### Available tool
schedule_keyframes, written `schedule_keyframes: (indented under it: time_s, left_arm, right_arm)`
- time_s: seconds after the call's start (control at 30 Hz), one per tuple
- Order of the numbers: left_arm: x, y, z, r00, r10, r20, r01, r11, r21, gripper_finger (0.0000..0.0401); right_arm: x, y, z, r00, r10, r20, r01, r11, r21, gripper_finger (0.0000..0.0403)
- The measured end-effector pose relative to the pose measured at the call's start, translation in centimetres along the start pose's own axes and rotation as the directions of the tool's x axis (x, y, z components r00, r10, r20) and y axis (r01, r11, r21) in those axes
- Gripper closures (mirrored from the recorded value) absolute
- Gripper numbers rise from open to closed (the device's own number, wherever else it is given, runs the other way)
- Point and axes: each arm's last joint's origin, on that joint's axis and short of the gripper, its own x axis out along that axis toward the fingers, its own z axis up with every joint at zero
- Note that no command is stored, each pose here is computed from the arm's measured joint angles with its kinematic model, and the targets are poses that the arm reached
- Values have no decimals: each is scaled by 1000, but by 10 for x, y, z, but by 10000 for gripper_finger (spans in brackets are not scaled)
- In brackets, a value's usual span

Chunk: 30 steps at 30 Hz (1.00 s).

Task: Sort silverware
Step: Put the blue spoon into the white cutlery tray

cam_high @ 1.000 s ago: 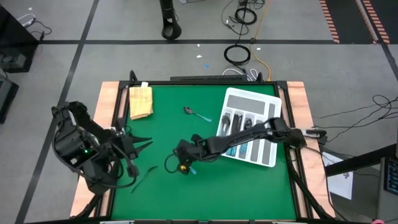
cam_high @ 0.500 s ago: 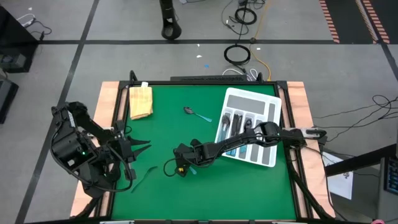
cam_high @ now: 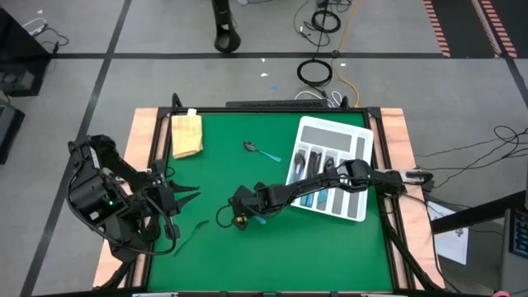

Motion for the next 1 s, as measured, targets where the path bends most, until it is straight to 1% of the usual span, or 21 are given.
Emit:
schedule_keyframes:
  time_s: [0.13,0.23,0.3,0.37,0.4,0.47,0.5,0.53,0.57,0.63,0.67,0.7,0.77,0.8,0.87,0.93,1.0]
  left_arm:
    - [0,0,0,1000,0,0,0,1000,6,349]
    - [0,0,0,1000,0,0,0,1000,23,349]
    - [0,0,0,1000,0,0,0,1000,23,349]
    - [0,0,0,1000,0,0,0,1000,24,349]
    - [0,0,0,1000,0,0,0,1000,24,349]
    - [0,0,0,1000,0,0,0,1000,24,349]
    - [0,0,0,1000,0,0,0,1000,24,349]
    - [0,0,0,1000,0,0,0,1000,24,349]
    - [0,0,0,1000,0,0,0,1000,25,349]
    - [0,0,0,1000,0,0,0,1000,30,349]
    - [0,0,0,1000,0,0,0,999,33,349]
    - [0,0,0,1000,2,2,-3,999,33,349]
    - [0,0,0,1000,13,11,-13,998,53,349]
    - [0,0,0,1000,17,15,-18,998,64,349]
    - [0,1,1,1000,22,19,-24,997,75,349]
    - [1,1,1,999,29,21,-30,997,76,349]
    - [1,1,1,999,29,22,-31,997,76,349]
  right_arm:
    - [-24,10,13,998,57,26,-57,998,-15,401]
    - [-58,17,30,990,99,97,-98,995,-15,402]
    - [-75,14,37,989,62,132,-61,998,-8,402]
    - [-89,9,38,991,11,131,-10,1000,-7,402]
    - [-98,6,38,992,-29,120,30,1000,-6,402]
    - [-124,-6,33,985,-155,73,154,988,15,402]
    - [-141,-13,30,972,-232,44,231,973,23,402]
    - [-155,-22,25,948,-318,9,317,948,23,402]
    - [-169,-31,20,912,-409,-27,409,912,5,403]
    - [-191,-48,8,814,-571,-109,569,821,-49,403]
    - [-201,-53,3,773,-620,-137,617,784,-66,403]
    - [-207,-55,1,764,-628,-146,625,777,-73,403]
    - [-218,-59,0,799,-586,-133,577,810,-102,403]
    - [-221,-62,-2,797,-587,-140,577,809,-108,403]
    - [-214,-71,-2,754,-636,-168,621,772,-136,403]
    - [-198,-85,-11,706,-673,-219,649,739,-180,403]
    - [-182,-99,-21,644,-708,-290,685,702,-193,403]
